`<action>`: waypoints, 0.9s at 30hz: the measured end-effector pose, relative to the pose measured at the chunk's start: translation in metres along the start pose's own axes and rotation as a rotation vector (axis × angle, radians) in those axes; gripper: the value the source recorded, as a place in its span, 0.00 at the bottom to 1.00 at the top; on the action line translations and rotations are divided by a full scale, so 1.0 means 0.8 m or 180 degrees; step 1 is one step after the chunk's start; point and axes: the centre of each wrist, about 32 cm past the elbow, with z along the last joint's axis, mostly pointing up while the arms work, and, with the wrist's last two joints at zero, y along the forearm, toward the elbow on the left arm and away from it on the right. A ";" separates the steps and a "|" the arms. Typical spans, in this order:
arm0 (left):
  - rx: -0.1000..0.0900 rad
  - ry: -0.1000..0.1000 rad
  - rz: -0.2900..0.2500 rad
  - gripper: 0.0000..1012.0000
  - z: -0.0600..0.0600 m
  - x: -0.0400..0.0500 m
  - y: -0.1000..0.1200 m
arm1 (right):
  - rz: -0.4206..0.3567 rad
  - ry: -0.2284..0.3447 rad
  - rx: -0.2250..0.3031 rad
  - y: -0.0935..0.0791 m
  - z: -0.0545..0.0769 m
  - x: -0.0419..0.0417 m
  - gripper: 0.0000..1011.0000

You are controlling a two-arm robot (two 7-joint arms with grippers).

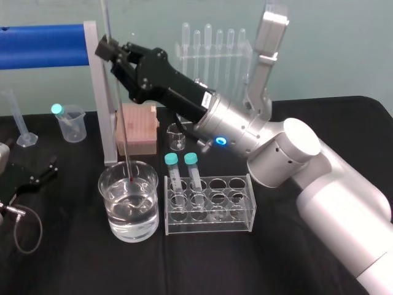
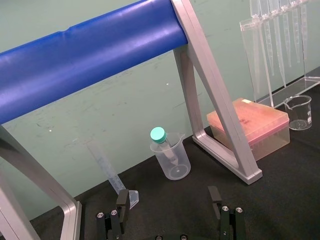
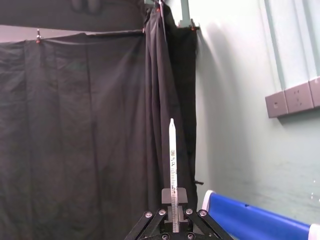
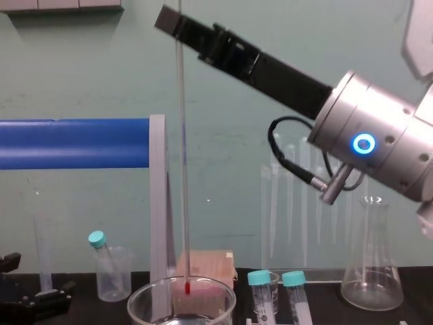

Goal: Hold the thermometer with one hand and immerse one end into the beaker, then reinsert it into the test tube rack.

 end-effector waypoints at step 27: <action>0.0000 0.0000 0.0000 1.00 0.000 0.000 0.000 | -0.0008 0.0105 -0.0351 -0.006 -0.058 0.015 0.06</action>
